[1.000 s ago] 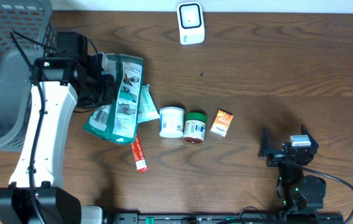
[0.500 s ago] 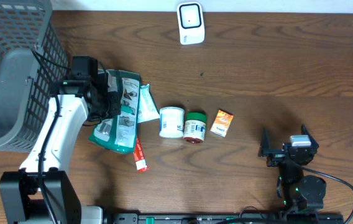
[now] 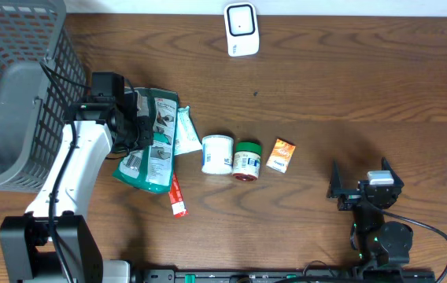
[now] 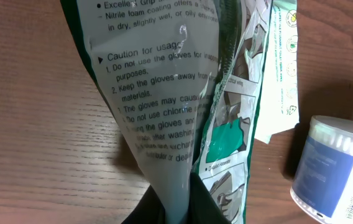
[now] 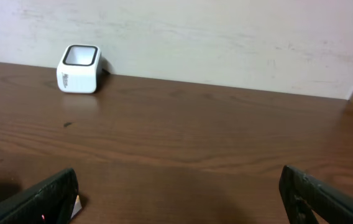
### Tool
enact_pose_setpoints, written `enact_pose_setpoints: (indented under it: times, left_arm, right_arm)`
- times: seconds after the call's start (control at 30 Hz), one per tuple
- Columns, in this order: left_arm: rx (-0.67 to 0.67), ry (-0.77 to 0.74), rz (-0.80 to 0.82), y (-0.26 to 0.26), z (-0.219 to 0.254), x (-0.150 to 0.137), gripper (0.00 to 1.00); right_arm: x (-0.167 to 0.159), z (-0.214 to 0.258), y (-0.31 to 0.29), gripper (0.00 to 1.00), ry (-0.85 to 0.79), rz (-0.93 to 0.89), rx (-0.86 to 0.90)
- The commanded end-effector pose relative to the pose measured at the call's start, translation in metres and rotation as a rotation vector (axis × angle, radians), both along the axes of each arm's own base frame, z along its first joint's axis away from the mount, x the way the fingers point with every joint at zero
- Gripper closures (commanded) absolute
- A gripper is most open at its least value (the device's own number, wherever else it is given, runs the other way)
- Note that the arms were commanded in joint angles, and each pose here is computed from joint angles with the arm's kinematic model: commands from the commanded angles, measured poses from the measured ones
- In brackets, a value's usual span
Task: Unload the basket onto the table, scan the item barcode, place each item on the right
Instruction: 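Lift the glove bag out and lay it left of the white tub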
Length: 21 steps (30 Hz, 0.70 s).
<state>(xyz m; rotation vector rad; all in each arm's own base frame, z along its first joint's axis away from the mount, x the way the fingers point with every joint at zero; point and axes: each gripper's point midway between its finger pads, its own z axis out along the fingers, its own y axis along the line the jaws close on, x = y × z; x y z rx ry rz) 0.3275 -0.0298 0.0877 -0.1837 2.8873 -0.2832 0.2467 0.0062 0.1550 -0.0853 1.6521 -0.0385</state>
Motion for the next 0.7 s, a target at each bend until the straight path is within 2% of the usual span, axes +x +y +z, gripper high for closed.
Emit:
enact_pose_setpoints:
  times: [0.0, 0.23, 0.3, 0.37, 0.43, 0.53, 0.57, 0.67]
  left_arm:
    - [0.011, -0.003, -0.004, 0.0011, -0.0008, 0.0004, 0.92]
    - [0.011, -0.007, -0.004, 0.0012, -0.0006, 0.0013, 0.91]
    - [0.011, -0.007, -0.004, 0.0013, -0.0005, 0.0015, 0.84]
    - [0.011, -0.010, -0.004, 0.0012, -0.0004, 0.0021, 0.83]
    - [0.011, -0.011, -0.004, 0.0012, -0.0003, 0.0024, 0.70]
    - [0.011, -0.011, -0.004, 0.0012, -0.0003, 0.0024, 0.60]
    - [0.011, -0.011, -0.004, 0.0012, -0.0003, 0.0024, 0.48]
    - [0.011, -0.031, -0.004, 0.0013, 0.0051, 0.0074, 0.31]
  right_arm:
    - [0.0000, -0.0013, -0.0038, 0.01, 0.004, -0.015, -0.006]
    - [0.0000, -0.0013, -0.0038, 0.01, 0.004, -0.015, -0.006]
    - [0.0000, -0.0013, -0.0038, 0.01, 0.004, -0.015, -0.006]
    - [0.0000, -0.0013, -0.0038, 0.01, 0.004, -0.015, -0.006]
    - [0.0000, -0.0013, -0.0038, 0.01, 0.004, -0.015, -0.006]
    - [0.0000, -0.0013, -0.0038, 0.01, 0.004, -0.015, -0.006]
    - [0.0000, -0.0013, -0.0038, 0.01, 0.004, -0.015, -0.006]
    - [0.0000, -0.0013, -0.0038, 0.01, 0.004, -0.015, -0.006]
